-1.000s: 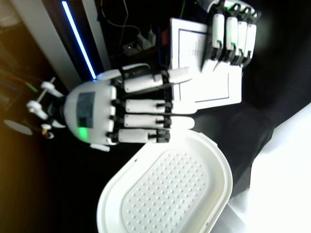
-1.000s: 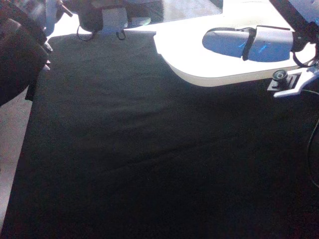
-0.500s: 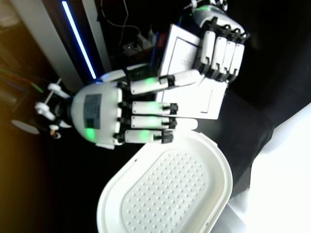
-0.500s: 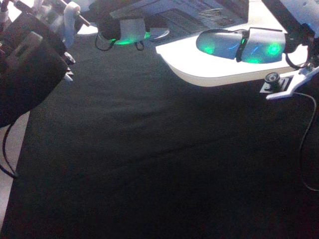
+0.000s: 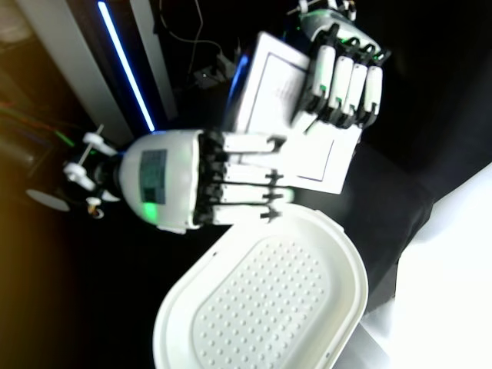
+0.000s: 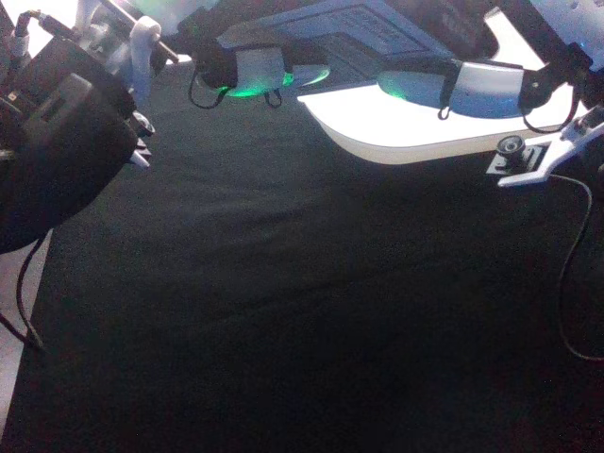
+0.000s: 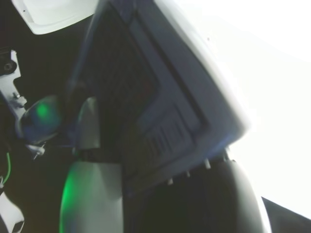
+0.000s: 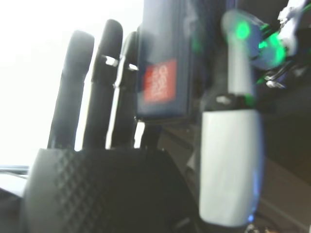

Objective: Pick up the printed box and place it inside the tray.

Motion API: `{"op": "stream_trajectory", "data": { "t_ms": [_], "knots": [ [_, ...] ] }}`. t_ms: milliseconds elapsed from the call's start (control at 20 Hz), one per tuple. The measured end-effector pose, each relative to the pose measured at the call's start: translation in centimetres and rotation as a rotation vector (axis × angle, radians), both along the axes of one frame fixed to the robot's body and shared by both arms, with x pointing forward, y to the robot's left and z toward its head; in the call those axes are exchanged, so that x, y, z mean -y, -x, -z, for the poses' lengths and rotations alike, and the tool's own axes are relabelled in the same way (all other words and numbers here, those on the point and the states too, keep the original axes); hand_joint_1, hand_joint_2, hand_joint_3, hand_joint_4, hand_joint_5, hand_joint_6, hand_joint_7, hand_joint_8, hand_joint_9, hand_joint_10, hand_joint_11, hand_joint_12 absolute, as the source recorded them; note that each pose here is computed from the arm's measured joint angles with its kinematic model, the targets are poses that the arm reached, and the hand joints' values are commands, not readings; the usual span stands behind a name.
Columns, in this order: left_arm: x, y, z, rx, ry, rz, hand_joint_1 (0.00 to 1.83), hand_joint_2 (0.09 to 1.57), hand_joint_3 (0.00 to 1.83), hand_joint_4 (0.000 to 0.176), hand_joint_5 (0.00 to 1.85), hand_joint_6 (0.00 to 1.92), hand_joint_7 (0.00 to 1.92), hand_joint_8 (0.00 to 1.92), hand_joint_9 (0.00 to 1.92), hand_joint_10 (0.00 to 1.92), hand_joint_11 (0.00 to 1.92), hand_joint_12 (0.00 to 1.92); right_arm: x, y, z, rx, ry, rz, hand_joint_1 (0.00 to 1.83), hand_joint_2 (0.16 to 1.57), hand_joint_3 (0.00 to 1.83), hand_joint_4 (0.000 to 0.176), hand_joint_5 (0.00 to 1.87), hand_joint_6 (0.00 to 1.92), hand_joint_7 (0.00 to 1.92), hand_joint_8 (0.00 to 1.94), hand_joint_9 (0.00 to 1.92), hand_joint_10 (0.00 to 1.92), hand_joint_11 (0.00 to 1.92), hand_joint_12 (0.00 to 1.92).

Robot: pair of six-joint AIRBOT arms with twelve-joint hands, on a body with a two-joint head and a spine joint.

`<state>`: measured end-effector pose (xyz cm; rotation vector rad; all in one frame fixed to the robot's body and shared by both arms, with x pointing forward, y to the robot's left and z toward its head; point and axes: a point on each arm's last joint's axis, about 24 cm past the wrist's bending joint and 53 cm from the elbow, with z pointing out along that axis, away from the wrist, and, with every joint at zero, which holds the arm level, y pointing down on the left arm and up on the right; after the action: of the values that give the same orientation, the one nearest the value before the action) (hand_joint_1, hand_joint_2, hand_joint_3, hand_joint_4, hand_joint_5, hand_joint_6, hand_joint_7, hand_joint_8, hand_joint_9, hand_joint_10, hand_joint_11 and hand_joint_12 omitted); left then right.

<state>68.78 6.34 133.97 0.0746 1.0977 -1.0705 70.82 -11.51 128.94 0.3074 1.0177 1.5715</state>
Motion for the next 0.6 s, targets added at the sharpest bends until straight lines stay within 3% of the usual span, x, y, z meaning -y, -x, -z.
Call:
{"op": "stream_trajectory", "data": {
  "t_ms": [50, 100, 150, 200, 350, 400, 450, 500, 550, 600],
  "knots": [
    [-0.04, 0.01, -0.06, 0.0, 0.004, 0.001, 1.47, 1.1, 0.0, 0.0, 0.92, 0.9, 0.9, 0.93, 1.09, 0.93, 0.85, 1.53, 0.0, -0.01, 0.01, 0.0, 0.001, 0.0, 1.09, 1.0, 0.0, 0.176, 1.26, 0.49, 1.27, 1.33, 1.36, 1.63, 1.25, 1.9],
    [-0.08, 0.0, -0.09, 0.001, 0.006, 0.001, 1.48, 1.09, 0.0, 0.0, 0.97, 0.81, 0.91, 0.92, 1.09, 0.91, 0.85, 1.57, 0.01, 0.0, -0.01, 0.0, 0.0, 0.0, 1.09, 1.0, 0.0, 0.176, 1.25, 0.5, 1.29, 1.32, 1.39, 1.63, 1.29, 1.91],
    [-0.09, 0.0, -0.1, 0.0, 0.008, 0.002, 1.48, 1.15, 0.0, 0.0, 0.8, 1.03, 0.77, 1.07, 0.96, 1.1, 0.72, 1.66, 0.02, -0.01, -0.01, 0.001, 0.001, 0.0, 1.08, 1.01, 0.0, 0.176, 1.21, 0.57, 1.28, 1.3, 1.39, 1.62, 1.26, 1.88],
    [-0.09, 0.02, 0.09, -0.003, 0.007, 0.003, 1.48, 1.16, 0.0, 0.0, 0.79, 1.05, 0.77, 1.09, 0.92, 1.14, 0.71, 1.68, 0.01, 0.0, -0.01, 0.001, 0.0, 0.0, 1.07, 1.02, 0.0, 0.176, 1.19, 0.61, 1.28, 1.48, 1.4, 1.69, 1.31, 1.91],
    [-0.08, 0.01, 0.21, -0.006, 0.007, 0.004, 1.48, 1.17, 0.0, 0.0, 0.76, 1.1, 0.73, 1.14, 0.92, 1.16, 0.68, 1.69, 0.06, -0.05, -0.03, 0.001, 0.0, -0.005, 1.06, 1.04, 0.0, 0.176, 1.14, 0.69, 1.28, 1.54, 1.42, 1.72, 1.34, 1.92],
    [-0.08, 0.02, 0.21, -0.006, 0.008, 0.005, 1.47, 1.22, 0.0, 0.0, 0.64, 1.33, 0.65, 1.26, 0.81, 1.26, 0.58, 1.78, 0.09, -0.05, -0.05, 0.001, -0.003, -0.006, 1.06, 1.04, 0.0, 0.176, 1.13, 0.72, 1.27, 1.46, 1.41, 1.67, 1.31, 1.92],
    [-0.07, 0.03, 0.36, -0.01, 0.008, 0.007, 1.35, 1.24, 0.0, 0.0, 0.72, 1.45, 0.62, 1.31, 0.73, 1.39, 0.55, 1.4, 0.11, -0.06, -0.06, 0.0, -0.004, -0.007, 1.05, 1.05, 0.0, 0.176, 1.11, 0.75, 1.26, 1.58, 1.41, 1.76, 1.35, 1.92],
    [-0.05, 0.03, 0.43, -0.012, 0.007, 0.008, 1.09, 1.23, 0.0, 0.0, 0.29, 0.91, 0.31, 0.53, 0.42, 0.78, 0.44, 1.17, 0.04, -0.01, -0.06, 0.002, -0.002, -0.009, 1.05, 1.05, 0.0, 0.176, 1.1, 0.76, 1.23, 1.76, 1.41, 1.89, 1.41, 1.92],
    [-0.02, 0.07, 0.48, -0.009, 0.003, 0.009, 0.87, 1.12, 0.0, 0.0, 0.15, 0.38, 0.23, 0.17, 0.38, 0.34, 0.33, 0.98, 0.14, -0.07, -0.07, 0.0, -0.005, -0.007, 1.06, 1.05, 0.0, 0.176, 1.11, 0.75, 1.17, 1.71, 1.32, 1.87, 1.33, 1.92],
    [-0.35, -0.09, 0.45, -0.006, 0.001, 0.002, 0.62, 0.98, 0.0, 0.0, 0.05, 0.12, 0.14, 0.04, 0.18, 0.11, 0.06, 0.76, 0.36, -0.16, -0.13, -0.002, -0.009, -0.007, 1.06, 1.05, 0.0, 0.176, 1.11, 0.76, 1.16, 1.9, 1.36, 1.91, 1.38, 1.92]
  ]
}}
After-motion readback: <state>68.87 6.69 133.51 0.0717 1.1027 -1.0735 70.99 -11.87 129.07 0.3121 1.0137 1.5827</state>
